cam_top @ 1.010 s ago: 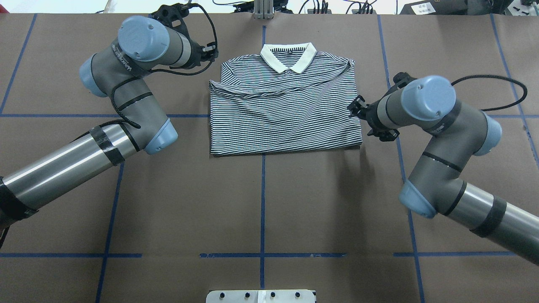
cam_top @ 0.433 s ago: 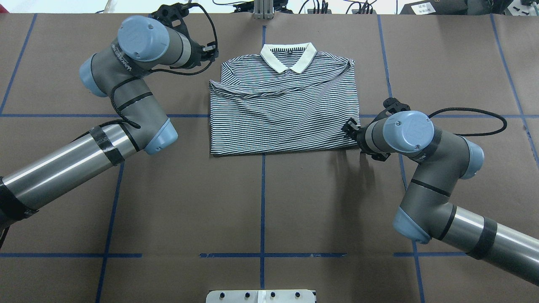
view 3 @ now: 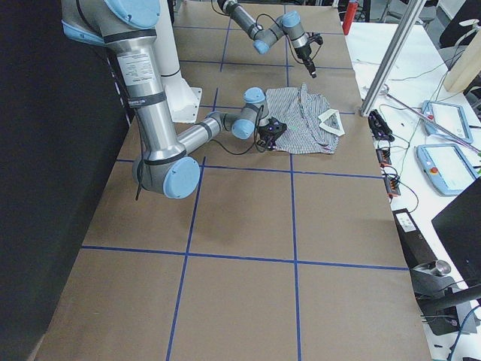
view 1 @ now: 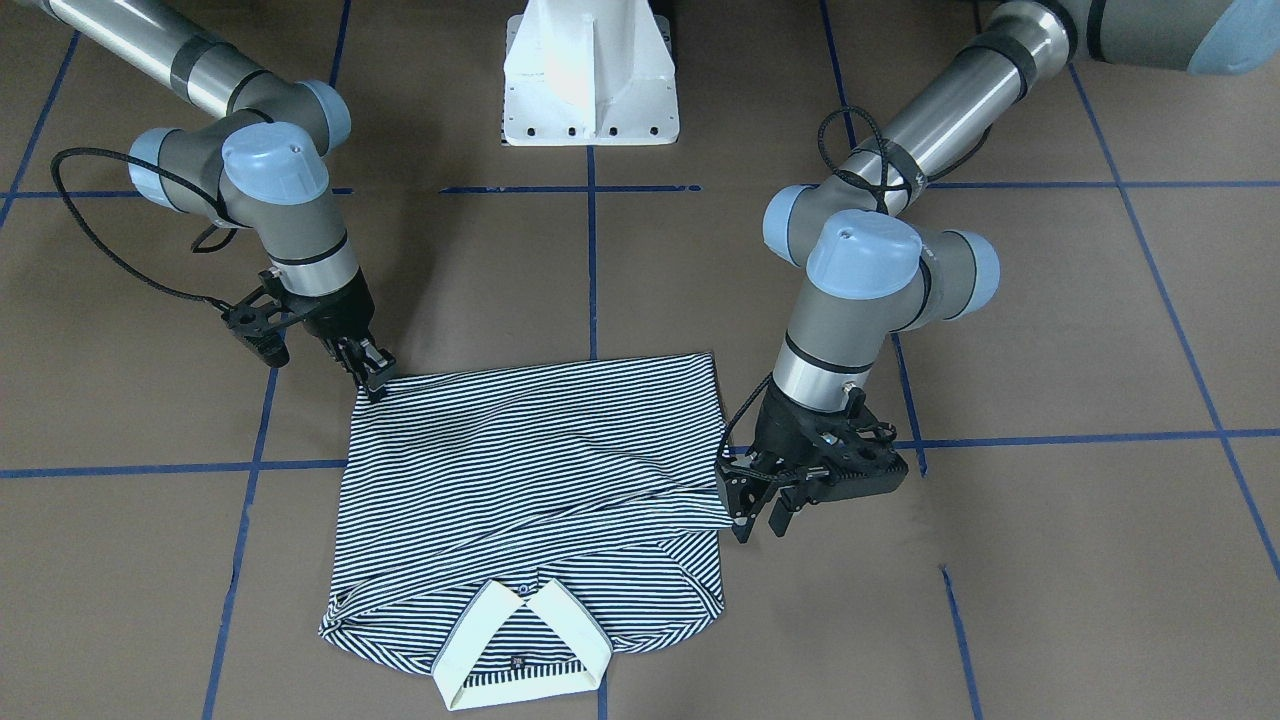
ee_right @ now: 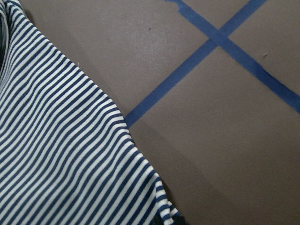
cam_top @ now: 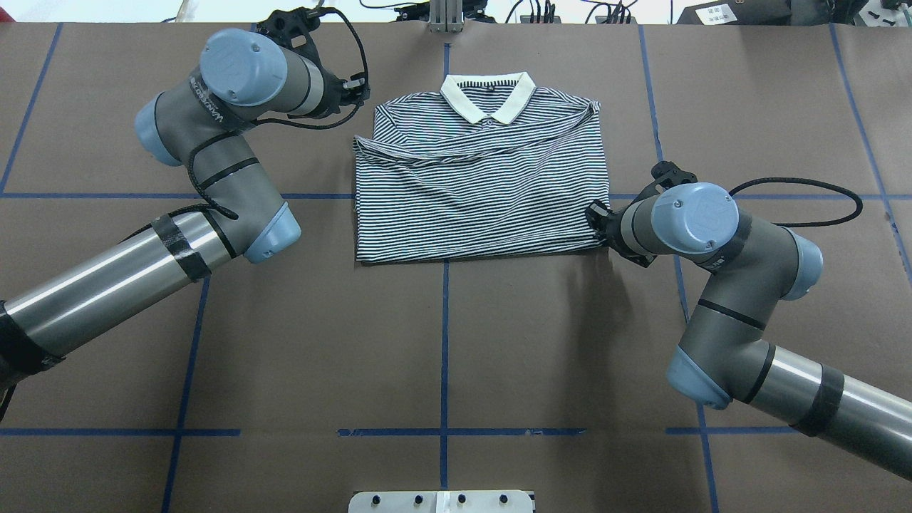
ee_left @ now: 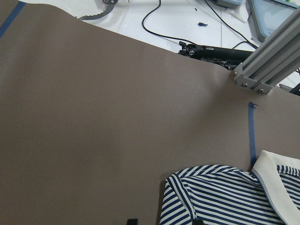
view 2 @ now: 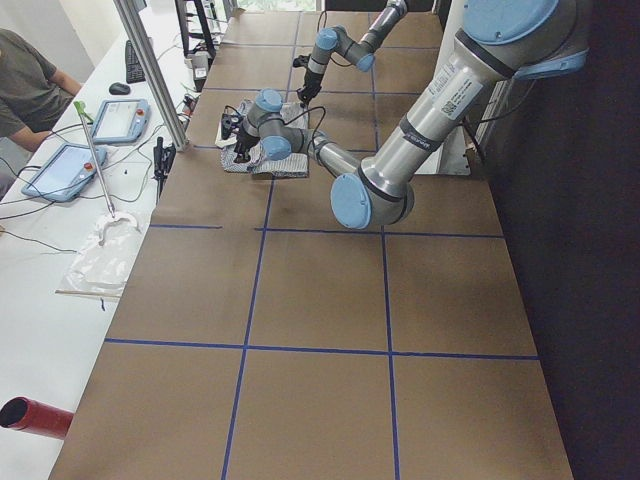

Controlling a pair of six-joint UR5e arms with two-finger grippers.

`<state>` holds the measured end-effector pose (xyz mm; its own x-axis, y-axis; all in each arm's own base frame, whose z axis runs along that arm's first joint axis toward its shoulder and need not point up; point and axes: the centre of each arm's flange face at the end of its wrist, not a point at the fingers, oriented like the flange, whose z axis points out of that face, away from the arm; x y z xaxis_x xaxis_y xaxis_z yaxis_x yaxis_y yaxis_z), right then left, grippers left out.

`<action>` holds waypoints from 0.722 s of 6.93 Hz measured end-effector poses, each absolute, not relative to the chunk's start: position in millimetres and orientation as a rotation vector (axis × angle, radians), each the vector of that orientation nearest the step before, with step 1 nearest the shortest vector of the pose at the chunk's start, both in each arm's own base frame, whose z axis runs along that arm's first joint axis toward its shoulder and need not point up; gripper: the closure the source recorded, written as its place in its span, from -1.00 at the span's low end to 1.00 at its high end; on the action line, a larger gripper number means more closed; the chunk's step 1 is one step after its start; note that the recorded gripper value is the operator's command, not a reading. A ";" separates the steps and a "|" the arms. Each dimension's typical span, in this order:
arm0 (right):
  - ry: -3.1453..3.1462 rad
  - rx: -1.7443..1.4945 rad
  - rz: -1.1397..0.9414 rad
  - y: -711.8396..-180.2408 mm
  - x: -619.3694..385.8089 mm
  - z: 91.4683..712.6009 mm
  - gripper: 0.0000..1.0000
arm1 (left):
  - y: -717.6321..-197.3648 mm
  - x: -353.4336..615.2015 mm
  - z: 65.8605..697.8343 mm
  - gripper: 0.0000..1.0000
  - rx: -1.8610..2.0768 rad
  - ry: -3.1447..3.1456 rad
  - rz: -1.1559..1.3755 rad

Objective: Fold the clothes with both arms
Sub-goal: 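Drag and rotate the shirt with the right gripper while the left arm lowers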

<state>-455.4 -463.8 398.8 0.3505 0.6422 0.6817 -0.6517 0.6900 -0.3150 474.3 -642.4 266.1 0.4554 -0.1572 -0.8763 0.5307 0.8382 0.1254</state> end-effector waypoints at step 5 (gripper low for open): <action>-0.897 -0.082 0.663 -308.2 -416.4 350.6 1.00 | -637.7 473.7 261.6 0.01 0.410 1.031 -0.430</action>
<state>-416.4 -308.2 350.6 0.4403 0.5665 0.6965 -0.5003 0.7990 -0.3336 473.7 -637.7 261.6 0.4463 -0.1475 -0.8826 0.5229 0.8434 0.1235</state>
